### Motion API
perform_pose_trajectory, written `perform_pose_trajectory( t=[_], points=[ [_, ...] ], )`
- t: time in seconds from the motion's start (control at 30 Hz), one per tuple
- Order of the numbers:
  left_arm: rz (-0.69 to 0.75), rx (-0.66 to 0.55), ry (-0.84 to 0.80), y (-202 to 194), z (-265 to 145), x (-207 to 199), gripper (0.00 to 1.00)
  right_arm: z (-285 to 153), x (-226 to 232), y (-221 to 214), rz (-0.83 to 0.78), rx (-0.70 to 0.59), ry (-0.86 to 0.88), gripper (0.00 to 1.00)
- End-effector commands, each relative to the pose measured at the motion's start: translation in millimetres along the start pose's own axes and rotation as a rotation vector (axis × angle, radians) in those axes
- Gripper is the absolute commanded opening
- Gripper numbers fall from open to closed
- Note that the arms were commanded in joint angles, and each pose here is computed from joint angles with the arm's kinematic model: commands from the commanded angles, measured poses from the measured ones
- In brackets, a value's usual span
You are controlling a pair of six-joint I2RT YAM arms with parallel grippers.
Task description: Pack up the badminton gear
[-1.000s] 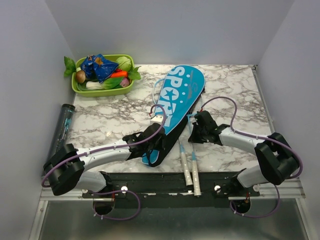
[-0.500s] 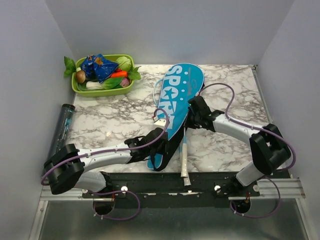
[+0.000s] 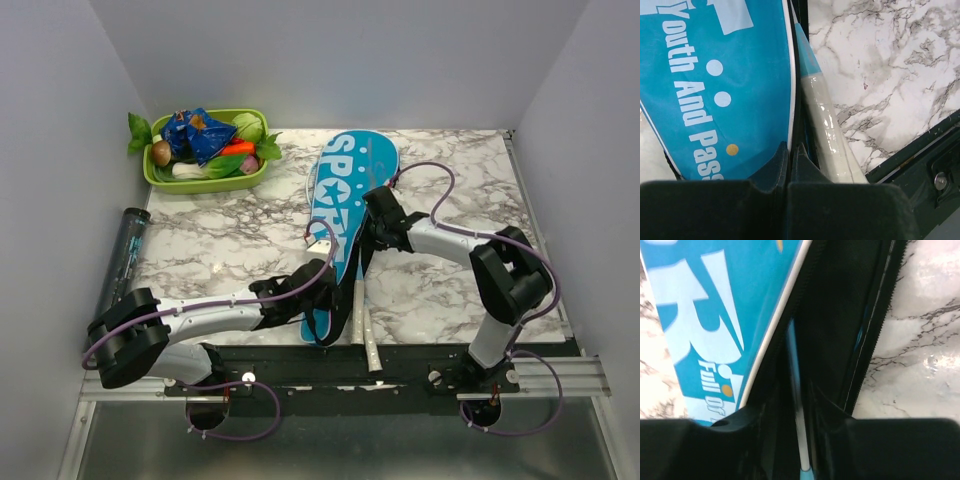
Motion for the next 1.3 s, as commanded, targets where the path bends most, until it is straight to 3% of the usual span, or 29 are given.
perform_pose_trajectory(
  t=[0.0,0.17,0.33,0.67,1.27],
  points=[
    [-0.013,0.022,-0.055,-5.5,0.0,-11.3,0.00,-9.7,16.6,22.9,0.030,-0.108,0.079,0.43],
    [0.006,0.015,-0.002,-4.4,5.0,-5.6,0.00,-32.6,-2.0,13.1,-0.017,-0.088,0.051,0.54],
    [0.017,0.017,0.041,-6.5,13.2,-0.9,0.00,-73.7,-16.7,-2.9,-0.061,-0.063,0.117,0.55],
    [0.003,0.008,0.031,-4.9,19.2,-5.0,0.00,-119.7,-36.9,-63.2,-0.152,0.155,0.351,0.54],
    [-0.012,-0.001,0.003,-1.0,16.1,-13.1,0.00,-110.1,-42.0,-111.3,-0.148,0.284,0.422,0.52]
  ],
)
Point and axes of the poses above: each gripper's point midway between its finger pads, its own z axis out along the fingers, its own x axis along the line the jaws close on, y = z × x, the point moved 5 cm from there along -z, back along the fingers, and after that the axes turned 2 degrees about z, right-handed, at the moved point
